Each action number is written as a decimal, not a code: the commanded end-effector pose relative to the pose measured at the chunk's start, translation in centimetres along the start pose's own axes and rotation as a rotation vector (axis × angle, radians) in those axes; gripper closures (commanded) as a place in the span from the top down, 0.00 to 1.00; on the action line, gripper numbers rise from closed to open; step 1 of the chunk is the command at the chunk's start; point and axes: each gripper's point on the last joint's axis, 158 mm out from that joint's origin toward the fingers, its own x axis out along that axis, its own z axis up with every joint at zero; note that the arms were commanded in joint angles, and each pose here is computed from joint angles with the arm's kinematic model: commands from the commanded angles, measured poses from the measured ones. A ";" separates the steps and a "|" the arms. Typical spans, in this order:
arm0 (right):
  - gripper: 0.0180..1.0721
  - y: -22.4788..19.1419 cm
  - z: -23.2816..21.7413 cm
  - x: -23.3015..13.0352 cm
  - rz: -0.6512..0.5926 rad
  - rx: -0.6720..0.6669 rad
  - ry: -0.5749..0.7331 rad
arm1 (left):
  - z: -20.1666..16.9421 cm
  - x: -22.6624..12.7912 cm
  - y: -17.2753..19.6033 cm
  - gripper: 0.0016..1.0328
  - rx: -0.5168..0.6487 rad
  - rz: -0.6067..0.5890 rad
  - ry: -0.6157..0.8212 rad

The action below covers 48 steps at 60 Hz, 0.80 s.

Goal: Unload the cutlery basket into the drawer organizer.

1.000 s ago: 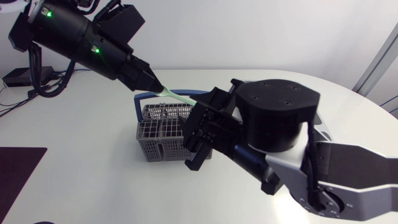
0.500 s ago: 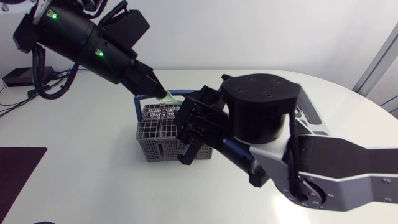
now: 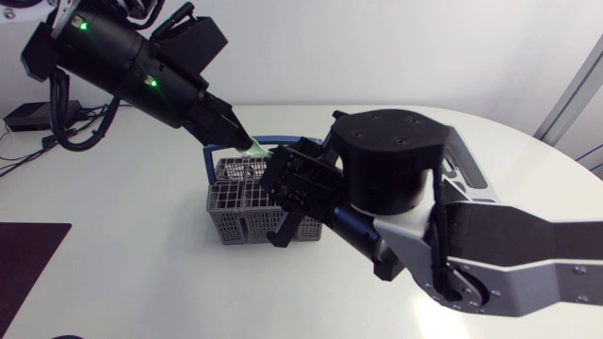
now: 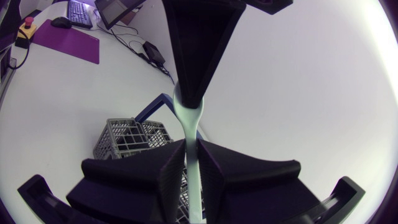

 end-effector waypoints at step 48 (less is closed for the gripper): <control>0.12 0.4 -0.4 -0.6 0.015 -0.007 0.012 | 1.7 -2.5 0.9 0.95 -0.032 0.030 -0.100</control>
